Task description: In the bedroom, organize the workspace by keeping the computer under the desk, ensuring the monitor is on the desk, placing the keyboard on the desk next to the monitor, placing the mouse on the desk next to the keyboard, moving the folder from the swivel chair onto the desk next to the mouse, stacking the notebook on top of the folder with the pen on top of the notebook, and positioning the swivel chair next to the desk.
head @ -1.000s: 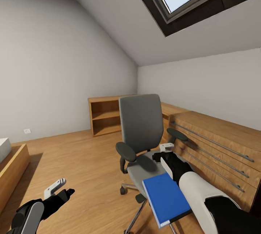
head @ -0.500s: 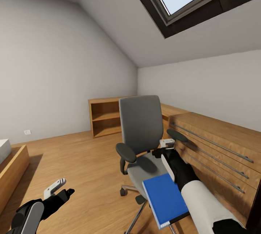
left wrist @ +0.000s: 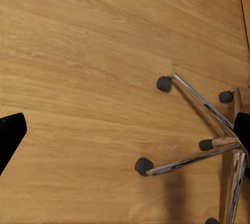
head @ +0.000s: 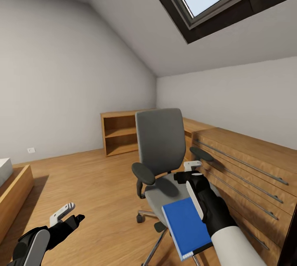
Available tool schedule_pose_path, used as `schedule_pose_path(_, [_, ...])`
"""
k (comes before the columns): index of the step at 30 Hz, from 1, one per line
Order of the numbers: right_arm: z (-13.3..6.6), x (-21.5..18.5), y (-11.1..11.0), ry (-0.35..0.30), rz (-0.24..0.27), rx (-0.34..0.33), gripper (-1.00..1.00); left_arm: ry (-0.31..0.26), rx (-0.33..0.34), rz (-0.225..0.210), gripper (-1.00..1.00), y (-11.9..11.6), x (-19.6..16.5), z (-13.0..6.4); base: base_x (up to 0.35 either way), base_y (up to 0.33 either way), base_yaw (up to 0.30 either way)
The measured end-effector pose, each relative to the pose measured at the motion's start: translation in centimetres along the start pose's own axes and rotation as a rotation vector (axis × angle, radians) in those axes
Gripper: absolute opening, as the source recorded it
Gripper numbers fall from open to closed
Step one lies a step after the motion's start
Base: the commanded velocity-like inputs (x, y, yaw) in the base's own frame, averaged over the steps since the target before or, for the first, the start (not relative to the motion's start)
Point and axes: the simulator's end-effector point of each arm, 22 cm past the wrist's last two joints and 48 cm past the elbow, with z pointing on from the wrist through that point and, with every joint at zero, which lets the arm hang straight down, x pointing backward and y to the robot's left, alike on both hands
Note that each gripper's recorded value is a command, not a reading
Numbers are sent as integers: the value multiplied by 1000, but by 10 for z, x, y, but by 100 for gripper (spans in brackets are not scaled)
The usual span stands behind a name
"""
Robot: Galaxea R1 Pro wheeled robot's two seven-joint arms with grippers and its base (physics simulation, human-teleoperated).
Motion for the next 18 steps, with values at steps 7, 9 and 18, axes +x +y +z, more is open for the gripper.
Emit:
schedule_pose_path(7, [-2,0,0,0,3,-2,100,0,1,0,100,0,0,0,0,0,0])
schedule_pose_path(9, [-2,0,0,0,3,-2,100,0,1,0,100,0,0,0,0,0,0])
schedule_pose_path(18, [-3,-3,3,-9,7,-5,100,0,3,-1,100,0,0,0,0,0,0])
